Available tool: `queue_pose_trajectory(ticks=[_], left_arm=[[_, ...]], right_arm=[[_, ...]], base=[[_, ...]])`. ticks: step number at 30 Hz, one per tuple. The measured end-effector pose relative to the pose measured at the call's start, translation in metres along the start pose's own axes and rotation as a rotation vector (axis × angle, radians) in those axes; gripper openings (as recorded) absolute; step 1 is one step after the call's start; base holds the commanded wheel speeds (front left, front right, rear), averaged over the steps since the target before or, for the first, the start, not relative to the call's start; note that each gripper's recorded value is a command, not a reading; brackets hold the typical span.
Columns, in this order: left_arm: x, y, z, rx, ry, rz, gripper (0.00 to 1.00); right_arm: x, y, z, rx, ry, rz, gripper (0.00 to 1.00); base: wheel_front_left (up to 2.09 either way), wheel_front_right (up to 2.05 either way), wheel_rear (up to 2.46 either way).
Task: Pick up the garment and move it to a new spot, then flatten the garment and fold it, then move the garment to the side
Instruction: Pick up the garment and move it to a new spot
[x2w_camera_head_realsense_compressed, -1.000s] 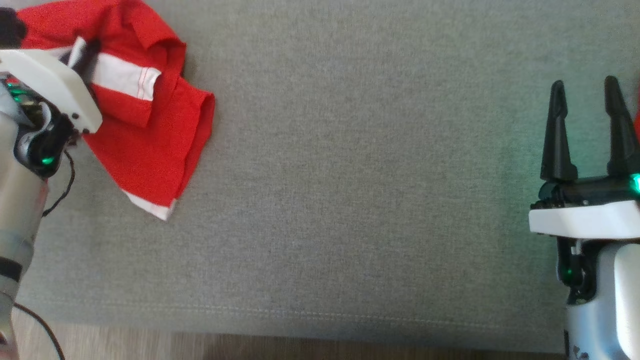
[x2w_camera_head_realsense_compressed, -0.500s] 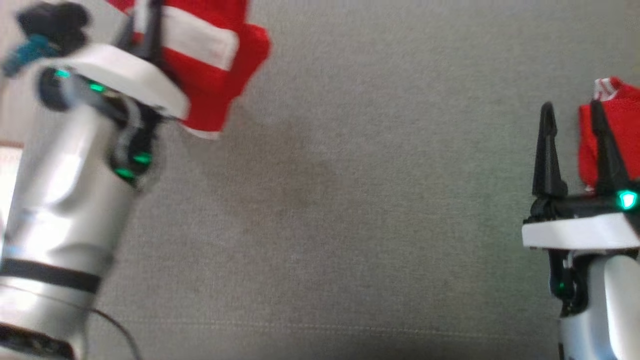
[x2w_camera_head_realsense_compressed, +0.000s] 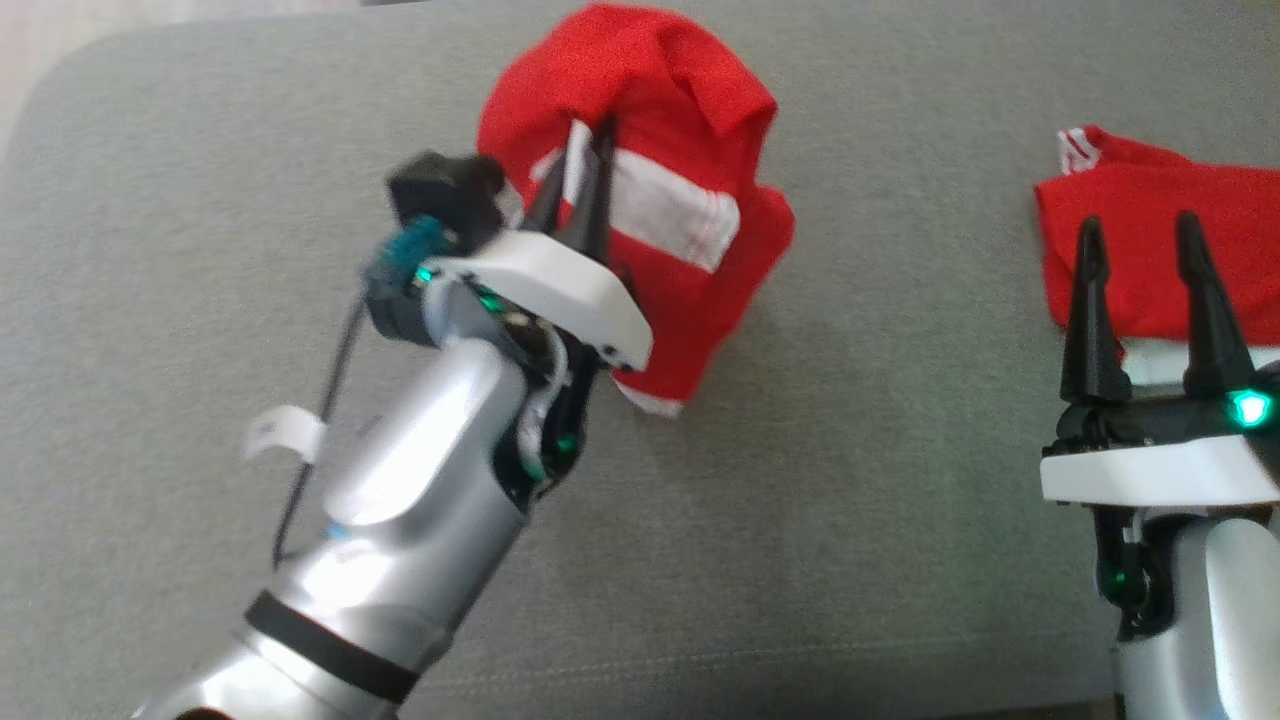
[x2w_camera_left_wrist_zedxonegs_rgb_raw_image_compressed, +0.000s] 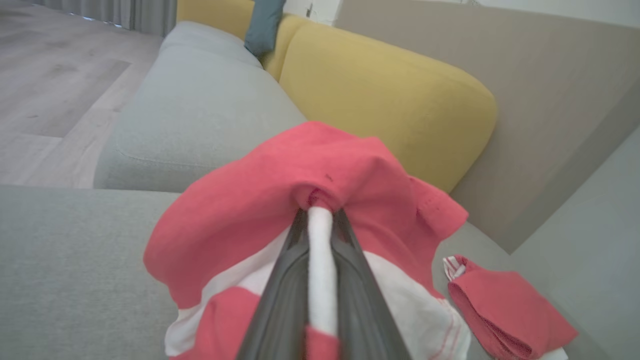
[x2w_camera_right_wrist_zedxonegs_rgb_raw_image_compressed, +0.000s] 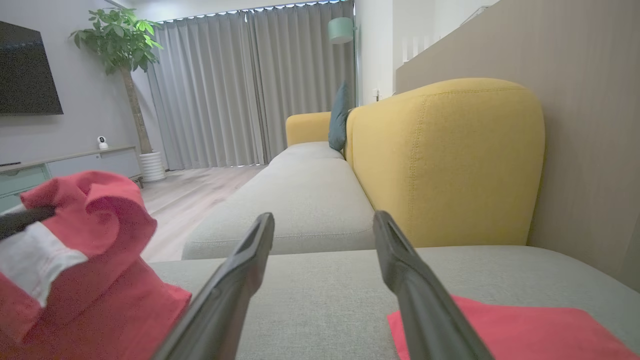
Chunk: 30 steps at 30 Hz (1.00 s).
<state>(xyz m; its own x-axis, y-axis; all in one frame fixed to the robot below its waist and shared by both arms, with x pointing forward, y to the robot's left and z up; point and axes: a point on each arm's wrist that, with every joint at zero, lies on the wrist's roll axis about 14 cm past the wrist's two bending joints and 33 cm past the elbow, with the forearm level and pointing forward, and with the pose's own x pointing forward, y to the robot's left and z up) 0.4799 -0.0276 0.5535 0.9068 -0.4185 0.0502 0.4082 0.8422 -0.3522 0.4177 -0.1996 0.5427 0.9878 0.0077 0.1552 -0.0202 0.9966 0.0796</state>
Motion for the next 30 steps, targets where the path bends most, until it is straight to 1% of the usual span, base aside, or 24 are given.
queue_pose_trajectory(ticks=[3, 7, 9, 10, 11, 12, 13, 17, 20, 25, 26, 30], left_arm=[[0.003, -0.006, -0.026, 0.028, 0.053, -0.004, 0.00], [0.006, -0.005, -0.059, 0.063, 0.125, 0.003, 0.00], [0.006, -0.010, -0.074, 0.075, 0.159, -0.012, 0.00], [0.005, -0.016, -0.080, 0.078, 0.173, -0.032, 0.05], [0.003, -0.024, -0.087, 0.071, 0.191, -0.057, 0.38], [0.001, -0.032, -0.095, 0.066, 0.213, -0.082, 0.79], [-0.002, -0.039, -0.102, 0.065, 0.235, -0.108, 1.00], [-0.016, -0.062, -0.122, 0.057, 0.303, -0.198, 1.00], [-0.015, -0.065, -0.118, 0.060, 0.299, -0.206, 1.00], [0.009, -0.047, -0.066, 0.086, 0.146, -0.129, 1.00], [0.009, -0.047, -0.066, 0.086, 0.146, -0.129, 1.00], [0.017, -0.024, -0.024, 0.109, 0.017, -0.062, 1.00]], right_arm=[[-0.004, -0.010, 0.002, -0.018, 0.004, -0.027, 1.00], [-0.009, -0.023, 0.004, -0.036, 0.002, -0.063, 1.00], [-0.010, -0.027, 0.005, -0.042, 0.002, -0.074, 1.00], [-0.010, -0.028, 0.006, -0.045, 0.003, -0.077, 1.00], [-0.012, -0.030, 0.005, -0.048, 0.006, -0.082, 1.00], [-0.013, -0.033, 0.004, -0.048, 0.010, -0.090, 1.00], [-0.014, -0.035, 0.003, -0.048, 0.013, -0.097, 1.00], [-0.017, -0.040, 0.001, -0.049, 0.021, -0.111, 1.00], [-0.018, -0.041, 0.001, -0.047, 0.021, -0.115, 1.00], [-0.013, -0.034, 0.002, -0.032, 0.009, -0.094, 1.00], [-0.013, -0.034, 0.002, -0.032, 0.009, -0.094, 1.00], [-0.010, -0.025, 0.002, -0.017, -0.002, -0.070, 1.00]], base=[[0.00, 0.00, 0.00], [0.00, 0.00, 0.00], [0.00, 0.00, 0.00], [0.00, 0.00, 0.00], [0.00, 0.00, 0.00], [0.00, 0.00, 0.00], [0.00, 0.00, 0.00], [0.00, 0.00, 0.00], [0.00, 0.00, 0.00], [0.00, 0.00, 0.00], [0.00, 0.00, 0.00], [0.00, 0.00, 0.00]])
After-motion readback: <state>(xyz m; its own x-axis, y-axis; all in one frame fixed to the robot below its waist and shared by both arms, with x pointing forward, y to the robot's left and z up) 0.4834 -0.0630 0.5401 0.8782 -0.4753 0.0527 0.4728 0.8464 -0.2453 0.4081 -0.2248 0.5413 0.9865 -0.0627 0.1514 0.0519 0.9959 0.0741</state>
